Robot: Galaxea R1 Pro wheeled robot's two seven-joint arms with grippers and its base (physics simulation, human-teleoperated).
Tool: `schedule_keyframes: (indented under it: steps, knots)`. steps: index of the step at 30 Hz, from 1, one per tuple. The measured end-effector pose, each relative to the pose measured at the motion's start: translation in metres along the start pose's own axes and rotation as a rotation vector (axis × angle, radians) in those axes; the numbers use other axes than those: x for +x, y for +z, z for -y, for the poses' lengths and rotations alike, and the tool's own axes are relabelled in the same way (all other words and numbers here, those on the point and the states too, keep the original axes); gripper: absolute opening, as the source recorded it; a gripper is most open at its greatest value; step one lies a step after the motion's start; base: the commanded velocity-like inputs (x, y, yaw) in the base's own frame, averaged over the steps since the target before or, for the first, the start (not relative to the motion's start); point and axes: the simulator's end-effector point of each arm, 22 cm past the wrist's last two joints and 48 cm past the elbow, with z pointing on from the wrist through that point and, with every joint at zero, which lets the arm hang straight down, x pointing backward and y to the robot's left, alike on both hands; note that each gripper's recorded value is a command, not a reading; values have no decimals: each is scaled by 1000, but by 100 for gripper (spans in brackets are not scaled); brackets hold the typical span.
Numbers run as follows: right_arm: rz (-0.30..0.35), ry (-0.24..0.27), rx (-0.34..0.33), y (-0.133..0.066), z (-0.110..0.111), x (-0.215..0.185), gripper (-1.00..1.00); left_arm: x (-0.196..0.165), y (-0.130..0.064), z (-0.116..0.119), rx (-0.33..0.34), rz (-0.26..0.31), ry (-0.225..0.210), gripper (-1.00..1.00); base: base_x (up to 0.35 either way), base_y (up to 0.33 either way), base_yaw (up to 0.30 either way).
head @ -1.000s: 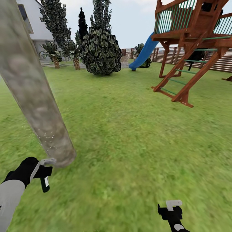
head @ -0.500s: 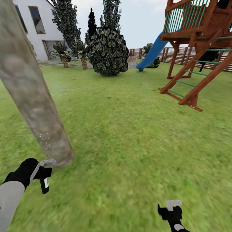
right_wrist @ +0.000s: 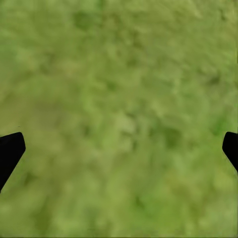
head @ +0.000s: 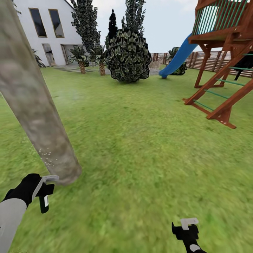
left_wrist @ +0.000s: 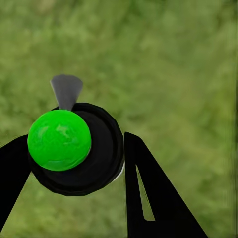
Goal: In the garden, pick up the pesticide atomizer on the floor and spray pesticide onto both trees until each tree trunk is fully covered.
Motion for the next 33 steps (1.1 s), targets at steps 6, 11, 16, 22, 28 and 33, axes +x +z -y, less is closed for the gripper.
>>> schedule_keyframes:
  steps: [6, 11, 16, 22, 28, 33]
  knots:
    - [0, 0, 0, 0, 0, 0, 100, -1, 0, 2, 3, 2, 0, -100, 226, -254, 276]
    - [0, 0, 0, 0, 0, 0, 100, -1, 0, 2, 1, 1, 1, -100, 172, -278, 276]
    - [0, 1, -3, 0, -1, 0, 100, 0, 0, 2, 1, 1, 1, -100, 148, -291, 276]
    - [0, 1, -3, 0, -2, 0, 100, 0, 0, 2, -1, 0, 1, -100, 40, -306, 276]
    - [0, 0, -2, 0, -1, 0, 100, 0, 0, 3, 0, 0, 1, -100, 0, -310, 99]
    - [0, -2, 1, 0, 0, 0, 100, 0, 0, 3, 0, 0, 1, -100, 56, -310, 1]
